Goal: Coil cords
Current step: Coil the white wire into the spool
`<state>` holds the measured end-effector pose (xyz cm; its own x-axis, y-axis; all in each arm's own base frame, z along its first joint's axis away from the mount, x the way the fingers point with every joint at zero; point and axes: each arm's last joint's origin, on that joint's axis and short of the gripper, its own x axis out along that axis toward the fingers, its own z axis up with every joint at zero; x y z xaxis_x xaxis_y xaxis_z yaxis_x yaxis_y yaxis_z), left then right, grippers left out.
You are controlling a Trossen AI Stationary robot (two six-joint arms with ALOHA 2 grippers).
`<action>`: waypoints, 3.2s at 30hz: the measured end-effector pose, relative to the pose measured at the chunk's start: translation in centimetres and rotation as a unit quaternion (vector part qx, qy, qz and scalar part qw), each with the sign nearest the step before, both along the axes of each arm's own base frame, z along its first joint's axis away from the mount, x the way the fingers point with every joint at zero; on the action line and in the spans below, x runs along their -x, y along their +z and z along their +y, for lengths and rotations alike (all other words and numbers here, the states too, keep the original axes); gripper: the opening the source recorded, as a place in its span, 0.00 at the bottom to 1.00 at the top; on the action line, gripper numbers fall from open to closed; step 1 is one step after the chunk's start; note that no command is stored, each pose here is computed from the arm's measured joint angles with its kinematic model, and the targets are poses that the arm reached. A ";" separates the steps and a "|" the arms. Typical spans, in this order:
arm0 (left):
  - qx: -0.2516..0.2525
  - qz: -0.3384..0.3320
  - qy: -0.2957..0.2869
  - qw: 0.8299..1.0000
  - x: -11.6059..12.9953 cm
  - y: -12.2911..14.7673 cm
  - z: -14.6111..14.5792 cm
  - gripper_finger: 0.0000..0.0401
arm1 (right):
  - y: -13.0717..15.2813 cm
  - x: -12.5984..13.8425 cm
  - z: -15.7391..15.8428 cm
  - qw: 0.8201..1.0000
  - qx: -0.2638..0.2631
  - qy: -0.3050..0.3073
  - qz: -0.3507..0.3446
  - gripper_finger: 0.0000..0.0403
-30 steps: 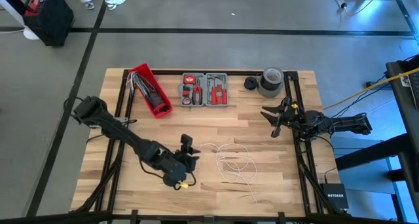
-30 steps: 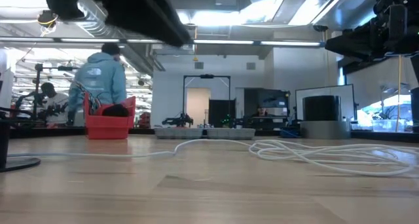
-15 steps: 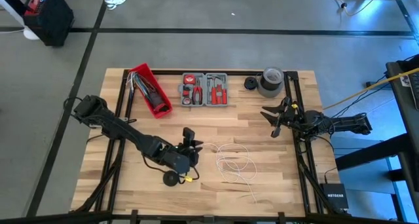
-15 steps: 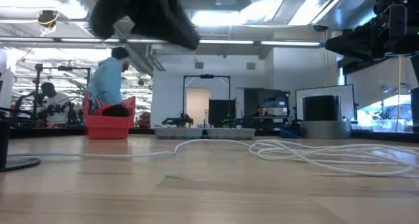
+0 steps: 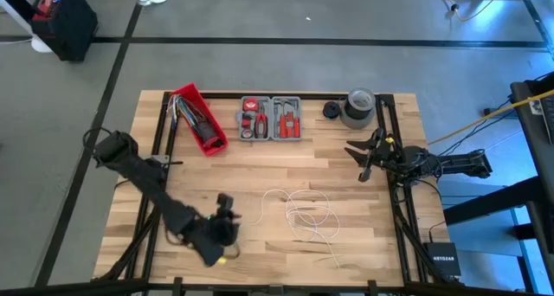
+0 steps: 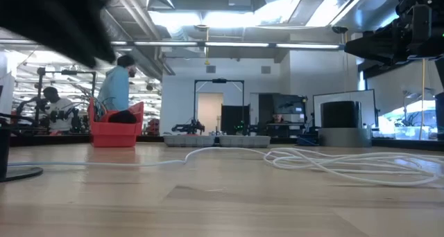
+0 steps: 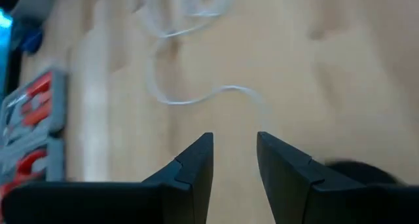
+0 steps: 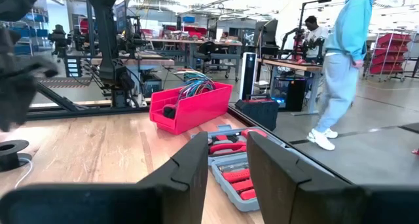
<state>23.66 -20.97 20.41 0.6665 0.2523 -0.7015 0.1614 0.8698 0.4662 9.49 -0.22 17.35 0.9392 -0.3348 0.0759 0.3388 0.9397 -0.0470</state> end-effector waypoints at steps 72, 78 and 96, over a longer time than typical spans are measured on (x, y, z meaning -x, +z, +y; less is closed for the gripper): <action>-0.030 -0.104 0.118 0.987 -2.5 5.6 4.0 0.00 | 0.3 0.0 0.0 0.999 -0.031 0.003 -0.024 0.27; 0.026 -0.115 0.125 0.985 -4.0 7.6 8.9 0.00 | 0.3 0.0 0.0 0.995 -0.083 0.008 -0.045 0.27; 0.039 -0.334 0.118 0.934 -8.0 7.7 16.5 0.00 | 3.8 -2.9 0.8 0.995 -0.054 0.083 -0.028 0.27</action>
<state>31.69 -4.43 28.08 0.8947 0.4122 -0.1719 -0.3426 0.8804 0.3279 12.39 0.54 21.20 0.9774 -0.1852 0.1017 0.1784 0.9813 0.0719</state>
